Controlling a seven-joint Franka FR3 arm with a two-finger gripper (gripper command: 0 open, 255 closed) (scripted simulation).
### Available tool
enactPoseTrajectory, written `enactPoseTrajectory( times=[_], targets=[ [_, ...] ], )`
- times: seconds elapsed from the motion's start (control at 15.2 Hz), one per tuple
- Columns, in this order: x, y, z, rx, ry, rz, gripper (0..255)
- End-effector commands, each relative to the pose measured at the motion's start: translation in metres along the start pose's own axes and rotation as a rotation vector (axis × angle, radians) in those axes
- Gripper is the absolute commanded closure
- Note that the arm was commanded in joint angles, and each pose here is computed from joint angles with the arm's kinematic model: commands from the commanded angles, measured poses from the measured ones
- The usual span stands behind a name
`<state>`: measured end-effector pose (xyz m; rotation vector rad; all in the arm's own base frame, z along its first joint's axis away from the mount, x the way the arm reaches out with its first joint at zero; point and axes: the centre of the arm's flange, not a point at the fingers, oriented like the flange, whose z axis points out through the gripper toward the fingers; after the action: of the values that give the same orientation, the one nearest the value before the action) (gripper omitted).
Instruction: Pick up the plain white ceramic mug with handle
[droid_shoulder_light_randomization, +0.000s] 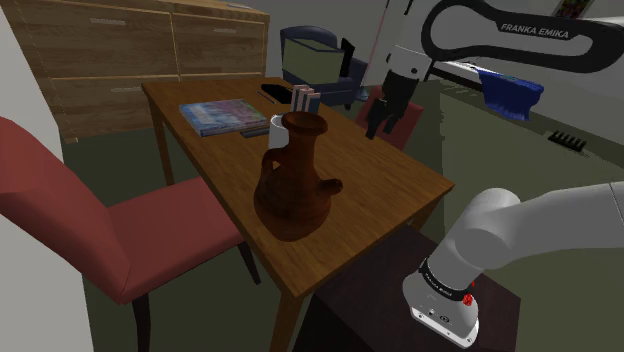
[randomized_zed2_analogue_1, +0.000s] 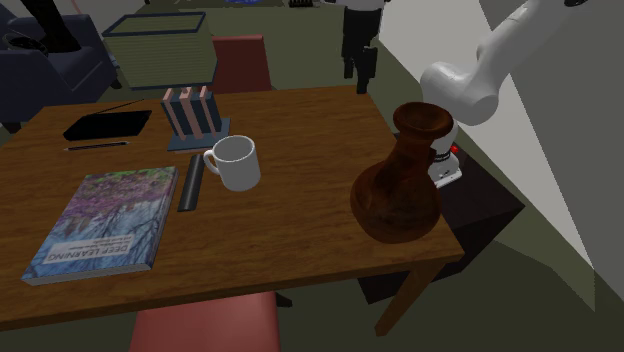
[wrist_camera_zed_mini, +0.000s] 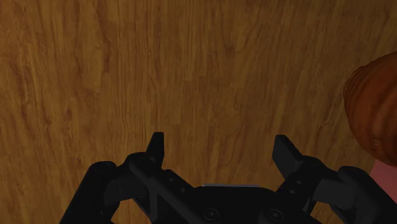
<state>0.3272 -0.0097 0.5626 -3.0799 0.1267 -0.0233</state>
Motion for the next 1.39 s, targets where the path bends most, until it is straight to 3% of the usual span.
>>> enactPoseTrajectory(
  times=[0.0, 1.32],
  targets=[
    [0.0, 0.0, 0.0, 0.0, 0.0, 0.0, 0],
    [0.259, -0.016, 0.074, -0.05, -0.04, 0.011, 0]
  ],
)
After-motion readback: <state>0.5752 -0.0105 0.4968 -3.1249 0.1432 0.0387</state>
